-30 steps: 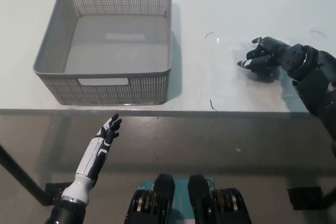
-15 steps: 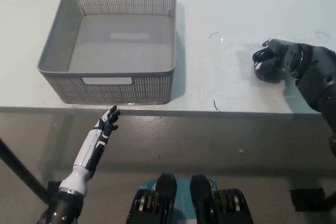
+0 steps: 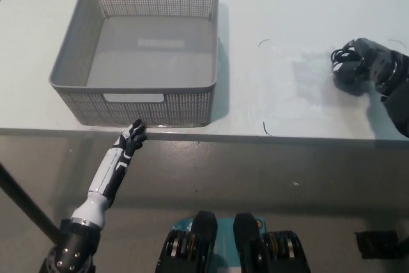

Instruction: Use the right hand to pick up a webcam and put it into a container on the left side

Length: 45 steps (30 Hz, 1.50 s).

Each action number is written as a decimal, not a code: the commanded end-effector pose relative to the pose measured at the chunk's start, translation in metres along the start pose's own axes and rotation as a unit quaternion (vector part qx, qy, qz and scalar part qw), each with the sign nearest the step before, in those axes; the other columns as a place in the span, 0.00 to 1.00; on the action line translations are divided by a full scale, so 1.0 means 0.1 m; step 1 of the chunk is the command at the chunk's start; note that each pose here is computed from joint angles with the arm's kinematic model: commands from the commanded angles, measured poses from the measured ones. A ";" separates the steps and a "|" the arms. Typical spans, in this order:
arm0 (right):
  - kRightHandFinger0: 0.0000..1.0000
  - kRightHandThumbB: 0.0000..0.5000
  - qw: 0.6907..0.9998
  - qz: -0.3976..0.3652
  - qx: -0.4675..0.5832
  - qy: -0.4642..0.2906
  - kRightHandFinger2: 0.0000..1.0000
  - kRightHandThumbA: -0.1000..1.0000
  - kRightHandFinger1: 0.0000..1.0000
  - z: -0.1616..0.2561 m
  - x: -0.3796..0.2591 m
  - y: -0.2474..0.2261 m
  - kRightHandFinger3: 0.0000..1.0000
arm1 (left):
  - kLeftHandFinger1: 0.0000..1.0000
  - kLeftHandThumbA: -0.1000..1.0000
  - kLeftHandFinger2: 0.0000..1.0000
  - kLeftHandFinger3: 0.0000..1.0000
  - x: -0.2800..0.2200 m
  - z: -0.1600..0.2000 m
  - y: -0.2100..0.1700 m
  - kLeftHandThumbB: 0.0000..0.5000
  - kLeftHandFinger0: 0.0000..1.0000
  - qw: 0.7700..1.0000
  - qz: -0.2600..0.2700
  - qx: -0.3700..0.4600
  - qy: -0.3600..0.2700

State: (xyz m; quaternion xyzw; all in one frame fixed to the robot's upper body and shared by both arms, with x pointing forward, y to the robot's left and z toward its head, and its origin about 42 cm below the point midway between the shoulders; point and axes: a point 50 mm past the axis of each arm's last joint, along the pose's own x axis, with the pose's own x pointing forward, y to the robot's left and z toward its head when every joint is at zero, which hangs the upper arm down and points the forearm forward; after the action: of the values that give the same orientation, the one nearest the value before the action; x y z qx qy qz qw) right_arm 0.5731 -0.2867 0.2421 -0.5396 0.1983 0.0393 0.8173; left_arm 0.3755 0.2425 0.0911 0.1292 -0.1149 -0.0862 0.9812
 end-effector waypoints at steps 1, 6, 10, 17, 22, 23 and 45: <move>0.05 0.37 0.984 -0.154 0.089 -0.020 0.30 0.00 0.23 -0.12 -0.05 -0.51 0.29 | 1.00 1.00 1.00 1.00 0.21 0.19 0.13 0.96 0.97 0.999 0.005 0.007 -0.045; 0.00 0.40 0.963 -0.217 0.144 -0.076 0.63 0.00 0.24 -0.02 -0.11 -0.81 0.62 | 1.00 1.00 1.00 1.00 0.20 0.19 0.14 0.97 0.96 0.999 0.004 0.013 -0.047; 0.00 0.44 0.938 -0.281 0.150 -0.138 0.68 0.00 0.26 0.25 -0.26 -1.22 0.60 | 1.00 1.00 1.00 1.00 0.20 0.19 0.13 0.96 0.98 0.999 0.003 0.008 -0.045; 0.00 0.41 0.903 -0.330 0.166 -0.220 0.61 0.00 0.12 0.71 -0.64 -1.72 0.75 | 1.00 1.00 1.00 1.00 0.12 0.15 0.10 0.99 1.00 0.999 -0.006 0.004 -0.041; 0.00 0.37 0.872 -0.353 0.177 -0.289 0.80 0.00 0.34 1.07 -0.99 -1.85 0.91 | 1.00 1.00 1.00 1.00 0.00 0.15 0.02 0.99 1.00 0.999 -0.015 0.001 -0.041; 0.00 0.37 0.868 -0.354 0.173 -0.302 0.80 0.00 0.34 1.16 -1.07 -1.87 0.91 | 1.00 1.00 1.00 1.00 -0.03 0.15 0.00 1.00 1.00 0.999 -0.019 -0.001 -0.043; 0.00 0.43 0.834 -0.272 0.122 -0.464 0.77 0.00 0.37 2.87 -1.74 -1.11 0.87 | 1.00 1.00 1.00 1.00 -0.91 0.15 -0.19 1.00 1.00 0.998 -0.046 -0.040 -0.035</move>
State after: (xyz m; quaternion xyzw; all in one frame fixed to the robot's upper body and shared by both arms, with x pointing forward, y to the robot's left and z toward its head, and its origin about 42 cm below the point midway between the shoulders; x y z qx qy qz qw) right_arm 0.5309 -0.0781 0.4617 -0.3813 -0.3036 0.0290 0.8727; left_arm 0.2851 0.2359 0.0711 0.1013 -0.1084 -0.1291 0.9805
